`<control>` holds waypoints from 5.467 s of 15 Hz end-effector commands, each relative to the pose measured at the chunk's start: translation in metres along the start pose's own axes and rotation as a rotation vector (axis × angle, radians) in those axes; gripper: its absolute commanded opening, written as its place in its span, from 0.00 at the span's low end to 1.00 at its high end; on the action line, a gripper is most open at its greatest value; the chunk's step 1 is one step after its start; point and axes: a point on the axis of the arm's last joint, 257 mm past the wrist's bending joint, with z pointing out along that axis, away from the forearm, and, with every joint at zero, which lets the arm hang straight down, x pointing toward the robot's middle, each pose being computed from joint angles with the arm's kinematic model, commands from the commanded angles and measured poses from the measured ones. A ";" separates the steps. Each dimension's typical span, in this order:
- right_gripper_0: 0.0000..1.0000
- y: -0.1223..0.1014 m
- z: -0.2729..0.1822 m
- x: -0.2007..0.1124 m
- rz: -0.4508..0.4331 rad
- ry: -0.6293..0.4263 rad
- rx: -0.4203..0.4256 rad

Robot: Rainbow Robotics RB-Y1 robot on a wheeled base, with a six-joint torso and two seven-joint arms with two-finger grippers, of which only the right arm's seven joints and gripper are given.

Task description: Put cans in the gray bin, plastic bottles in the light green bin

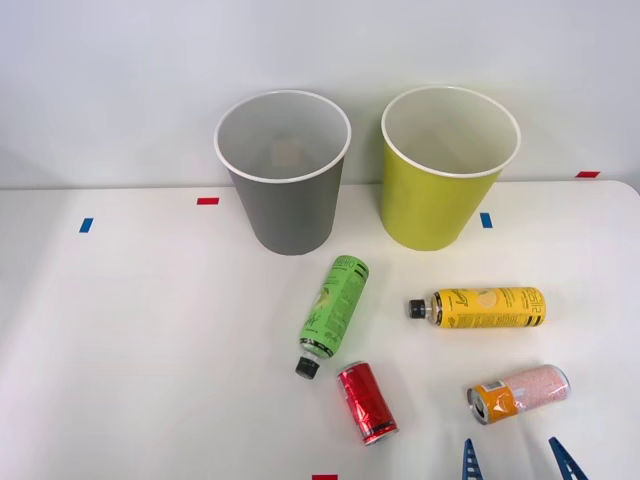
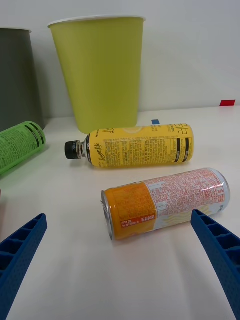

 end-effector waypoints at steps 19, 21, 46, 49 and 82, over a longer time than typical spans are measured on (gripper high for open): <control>1.00 0.000 0.000 0.000 0.000 0.000 0.000; 1.00 0.000 0.000 0.000 0.000 0.000 0.000; 1.00 -0.033 0.044 -0.034 0.441 0.299 0.113; 1.00 -0.039 0.050 -0.049 0.665 0.350 0.125; 1.00 -0.071 0.079 -0.023 1.256 0.832 0.672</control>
